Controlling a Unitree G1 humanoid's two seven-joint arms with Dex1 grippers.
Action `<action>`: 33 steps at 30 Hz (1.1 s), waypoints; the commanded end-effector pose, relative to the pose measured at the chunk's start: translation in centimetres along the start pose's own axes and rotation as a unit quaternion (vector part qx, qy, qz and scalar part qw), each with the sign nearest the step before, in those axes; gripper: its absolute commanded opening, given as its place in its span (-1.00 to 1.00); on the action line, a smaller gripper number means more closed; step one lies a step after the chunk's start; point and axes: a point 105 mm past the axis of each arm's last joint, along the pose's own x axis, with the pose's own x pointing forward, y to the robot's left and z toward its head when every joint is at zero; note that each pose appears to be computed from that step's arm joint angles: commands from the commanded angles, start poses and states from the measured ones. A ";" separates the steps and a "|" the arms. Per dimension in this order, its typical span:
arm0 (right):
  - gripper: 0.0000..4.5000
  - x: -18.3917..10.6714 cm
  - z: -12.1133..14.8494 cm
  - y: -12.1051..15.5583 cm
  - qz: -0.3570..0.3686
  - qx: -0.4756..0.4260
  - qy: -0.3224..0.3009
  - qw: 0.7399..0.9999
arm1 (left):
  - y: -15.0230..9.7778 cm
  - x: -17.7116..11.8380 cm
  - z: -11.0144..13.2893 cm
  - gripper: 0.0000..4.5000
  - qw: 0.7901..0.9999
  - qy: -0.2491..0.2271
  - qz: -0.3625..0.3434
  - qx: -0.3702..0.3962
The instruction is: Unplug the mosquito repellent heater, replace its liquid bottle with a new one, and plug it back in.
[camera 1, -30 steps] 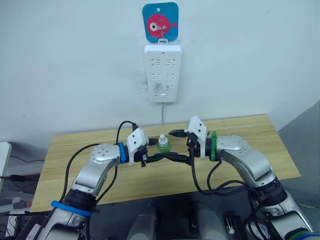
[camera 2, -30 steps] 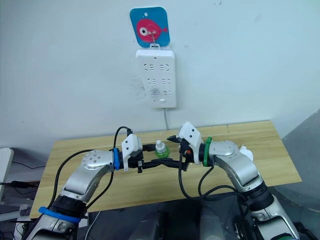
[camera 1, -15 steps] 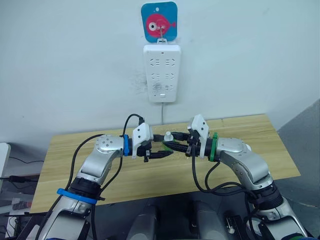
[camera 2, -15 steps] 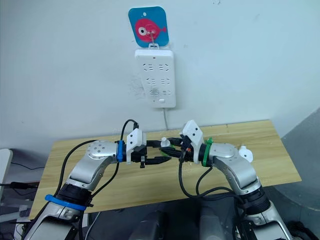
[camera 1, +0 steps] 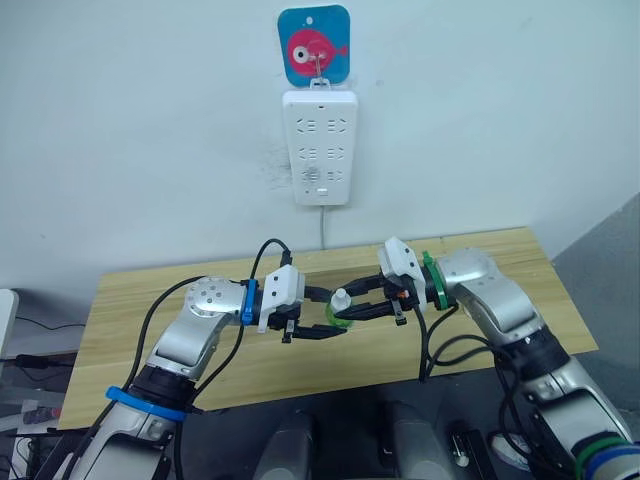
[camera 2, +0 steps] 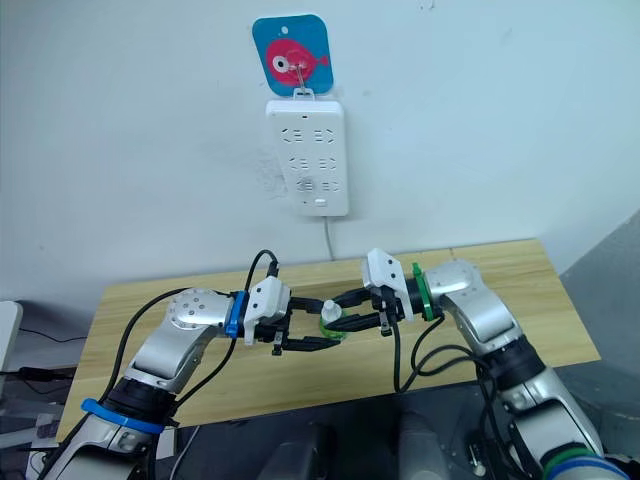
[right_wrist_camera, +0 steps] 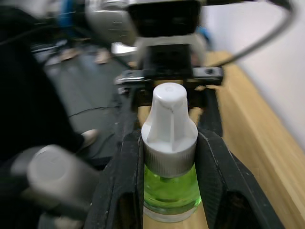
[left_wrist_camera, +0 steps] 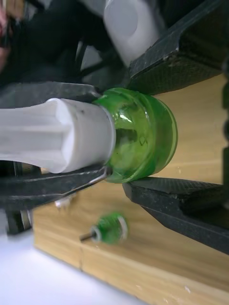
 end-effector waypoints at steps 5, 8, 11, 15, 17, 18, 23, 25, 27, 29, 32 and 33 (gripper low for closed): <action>0.10 -0.2 1.6 -0.9 0.005 -0.025 -0.028 0.999 | 1.5 -1.0 -0.7 -0.01 0.998 0.007 0.058 0.012; 0.58 -2.6 0.4 -2.3 -0.137 -0.001 -0.004 0.991 | 3.5 -1.8 -1.4 -0.01 0.988 0.010 0.155 0.018; 0.99 -3.1 0.8 -2.3 -0.215 0.013 -0.016 0.976 | 4.2 -2.2 -1.6 -0.01 0.979 0.003 0.206 0.010; 0.99 -1.4 1.4 -1.7 -0.265 0.032 -0.031 0.963 | 4.5 -2.0 -1.5 -0.01 0.972 -0.006 0.236 0.002; 0.99 -0.7 1.6 -2.1 -0.299 0.047 -0.039 0.952 | 4.6 -1.8 -1.3 -0.01 0.970 -0.009 0.243 0.003; 0.99 -0.6 1.6 -2.4 -0.310 0.052 -0.041 0.948 | 4.7 -1.6 -1.1 -0.01 0.970 -0.010 0.245 0.004; 0.99 0.7 1.4 -2.9 -0.331 0.071 -0.041 0.940 | 4.9 -0.9 -0.4 -0.01 0.970 -0.019 0.244 0.009; 0.99 0.8 1.2 -3.1 -0.336 0.075 -0.039 0.938 | 4.9 -0.7 -0.3 -0.01 0.970 -0.024 0.243 0.002; 0.83 0.8 1.0 -3.3 -0.343 0.077 -0.039 0.935 | 5.0 -0.5 -0.1 -0.01 0.970 -0.029 0.240 0.002; 0.56 0.7 1.0 -3.5 -0.346 0.080 -0.043 0.934 | 4.9 -0.3 0.1 -0.01 0.971 -0.032 0.237 0.003; 0.08 0.7 1.0 -3.4 -0.343 0.078 -0.044 0.935 | 4.7 -0.1 0.1 -0.01 0.972 -0.032 0.233 0.003; -0.11 0.7 1.1 -3.4 -0.340 0.077 -0.043 0.936 | 4.6 -0.1 0.1 -0.01 0.972 -0.032 0.232 0.003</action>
